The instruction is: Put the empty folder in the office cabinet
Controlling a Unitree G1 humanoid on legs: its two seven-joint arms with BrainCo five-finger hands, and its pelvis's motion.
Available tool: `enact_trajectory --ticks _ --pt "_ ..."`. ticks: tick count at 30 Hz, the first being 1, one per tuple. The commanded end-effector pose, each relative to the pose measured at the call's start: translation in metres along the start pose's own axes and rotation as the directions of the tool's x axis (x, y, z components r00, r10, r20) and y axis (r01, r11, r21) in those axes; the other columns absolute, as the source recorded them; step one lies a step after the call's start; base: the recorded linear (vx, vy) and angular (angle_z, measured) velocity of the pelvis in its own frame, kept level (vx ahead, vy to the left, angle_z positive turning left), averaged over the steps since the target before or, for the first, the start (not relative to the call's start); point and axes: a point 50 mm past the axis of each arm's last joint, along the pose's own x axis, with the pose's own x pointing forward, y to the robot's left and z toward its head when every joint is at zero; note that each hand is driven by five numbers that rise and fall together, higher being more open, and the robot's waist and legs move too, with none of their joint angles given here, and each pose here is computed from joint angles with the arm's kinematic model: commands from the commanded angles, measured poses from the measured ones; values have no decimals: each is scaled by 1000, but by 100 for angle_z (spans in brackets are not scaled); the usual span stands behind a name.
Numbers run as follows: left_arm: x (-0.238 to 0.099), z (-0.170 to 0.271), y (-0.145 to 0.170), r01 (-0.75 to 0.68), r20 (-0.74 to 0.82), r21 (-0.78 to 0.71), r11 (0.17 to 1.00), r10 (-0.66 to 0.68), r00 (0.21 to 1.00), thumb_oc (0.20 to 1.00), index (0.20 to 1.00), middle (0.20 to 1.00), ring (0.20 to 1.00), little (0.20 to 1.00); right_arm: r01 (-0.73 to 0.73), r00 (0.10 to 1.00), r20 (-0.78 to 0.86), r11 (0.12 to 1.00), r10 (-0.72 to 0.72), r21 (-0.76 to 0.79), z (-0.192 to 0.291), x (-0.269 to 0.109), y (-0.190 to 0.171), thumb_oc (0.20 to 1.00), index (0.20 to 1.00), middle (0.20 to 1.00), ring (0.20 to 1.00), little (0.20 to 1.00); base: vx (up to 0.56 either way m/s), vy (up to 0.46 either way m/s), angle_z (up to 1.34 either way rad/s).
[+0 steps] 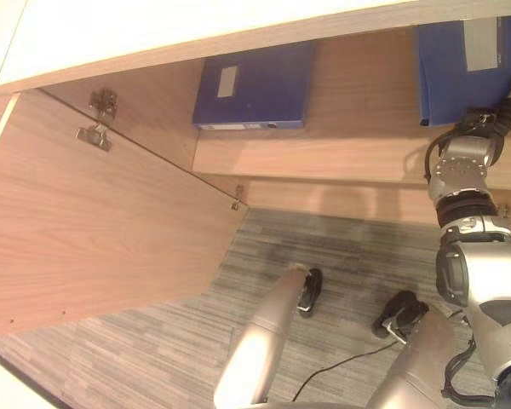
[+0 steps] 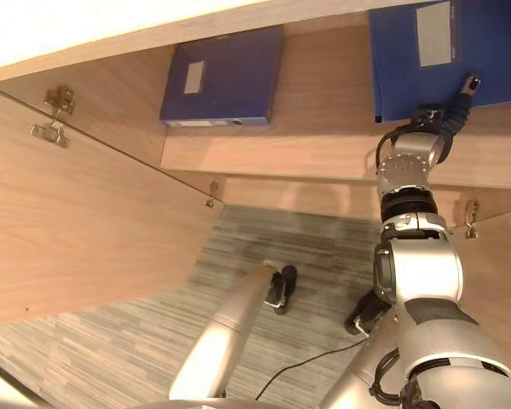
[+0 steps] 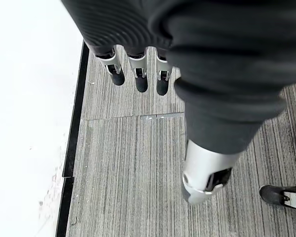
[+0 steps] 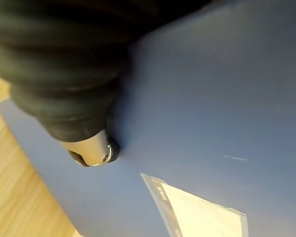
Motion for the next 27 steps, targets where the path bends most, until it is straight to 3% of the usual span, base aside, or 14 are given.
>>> enact_trajectory --ticks 1,9,10,11,16,18,19,20,21,23,24,25,26,27 --pt "1 -1 40 -102 -45 113 988 107 993 1000 1000 1000 1000 1000 -253 962 121 967 246 41 35 0 78 200 200 200 200 200 0 0 0" --pt "5 10 43 -118 -22 130 984 122 992 1000 1000 1000 1000 1000 -244 966 98 968 238 52 22 -4 80 200 200 200 200 200 2 -6 5" --pt "5 12 42 -119 -18 129 984 123 992 1000 1000 1000 1000 1000 -247 966 91 967 241 57 20 -5 81 272 272 272 272 272 0 0 0" --pt "6 13 44 -126 -16 131 983 129 992 1000 1000 1000 1000 1000 -257 964 80 964 252 59 17 -6 82 1000 1000 1000 1000 1000 0 0 0" --pt "7 18 52 -145 -9 134 980 148 989 1000 1000 1000 1000 1000 -276 961 37 961 276 3 11 -6 81 1000 1000 1000 1000 1000 0 0 0" --pt "7 21 58 -151 -8 133 980 153 988 1000 1000 1000 1000 1000 -301 954 -57 929 296 -214 3 -3 76 1000 1000 1000 1000 1000 0 0 0" --pt "7 21 57 -147 -7 132 980 149 989 1000 1000 1000 1000 1000 -303 953 -60 927 297 -220 3 -3 77 1000 1000 1000 1000 1000 0 0 0" --pt "7 21 60 -137 -13 146 980 140 990 1000 1000 1000 1000 1000 -336 942 -160 853 296 -398 -7 -2 70 1000 1000 1000 1000 1000 0 0 0" --pt "8 21 59 -134 -13 145 980 137 991 1000 1000 1000 1000 1000 -339 941 -164 851 297 -402 -7 -2 71 1000 1000 1000 1000 1000 -37 -19 -3" --pt "8 23 61 -119 -21 159 980 124 992 1000 1000 1000 1000 1000 -406 912 -317 665 259 -626 -25 -3 56 1000 1000 1000 1000 1000 -33 -14 -1" --pt "9 23 60 -116 -20 157 981 121 992 1000 1000 1000 1000 1000 -409 911 -320 661 260 -629 -25 -3 58 1000 1000 1000 1000 1000 -40 -5 -1" --pt "9 29 63 -115 -3 151 982 117 993 1000 1000 1000 1000 1000 -445 894 -391 515 218 -732 -32 -3 47 1000 1000 1000 1000 1000 -31 0 -3" --pt "10 30 62 -114 -2 150 982 115 993 1000 1000 1000 1000 1000 -447 894 -392 513 219 -733 -32 -3 48 1000 1000 1000 1000 1000 -51 4 -6" --pt "10 32 63 -111 6 149 983 111 994 1000 1000 1000 1000 1000 -476 879 -427 422 210 -772 -36 -5 47 1000 1000 1000 1000 1000 -41 7 -6"
